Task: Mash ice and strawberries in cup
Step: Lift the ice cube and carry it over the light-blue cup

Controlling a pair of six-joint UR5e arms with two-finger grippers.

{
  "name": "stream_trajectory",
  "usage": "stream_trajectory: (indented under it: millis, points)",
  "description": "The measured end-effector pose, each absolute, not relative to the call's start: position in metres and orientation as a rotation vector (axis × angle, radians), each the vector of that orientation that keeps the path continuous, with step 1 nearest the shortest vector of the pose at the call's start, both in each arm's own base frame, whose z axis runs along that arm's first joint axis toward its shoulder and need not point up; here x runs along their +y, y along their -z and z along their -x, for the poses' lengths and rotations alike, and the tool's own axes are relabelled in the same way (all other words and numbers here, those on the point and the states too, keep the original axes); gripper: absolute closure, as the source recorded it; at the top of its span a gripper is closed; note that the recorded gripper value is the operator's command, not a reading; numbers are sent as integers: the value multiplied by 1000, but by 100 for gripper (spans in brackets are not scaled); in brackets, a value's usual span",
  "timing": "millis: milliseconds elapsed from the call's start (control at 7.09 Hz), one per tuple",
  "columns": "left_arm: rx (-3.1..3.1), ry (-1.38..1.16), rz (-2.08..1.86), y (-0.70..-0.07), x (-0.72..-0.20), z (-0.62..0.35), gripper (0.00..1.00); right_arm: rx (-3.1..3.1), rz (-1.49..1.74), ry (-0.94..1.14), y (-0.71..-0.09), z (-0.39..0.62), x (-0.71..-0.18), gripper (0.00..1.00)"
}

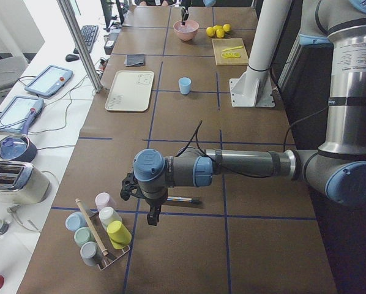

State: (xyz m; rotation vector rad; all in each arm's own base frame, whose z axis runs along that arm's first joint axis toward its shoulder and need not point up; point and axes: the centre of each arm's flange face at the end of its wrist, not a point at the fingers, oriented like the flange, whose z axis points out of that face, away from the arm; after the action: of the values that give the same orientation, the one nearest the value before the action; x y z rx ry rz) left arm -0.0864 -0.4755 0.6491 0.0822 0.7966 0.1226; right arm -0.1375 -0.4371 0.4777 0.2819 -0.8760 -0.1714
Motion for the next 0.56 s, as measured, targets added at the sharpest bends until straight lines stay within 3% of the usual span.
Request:
stream_trajectory:
  millis: [564]
  points:
    - [797,-123,-81,-650,-471,86,0,-868,-263,193,-363,260,-465,93]
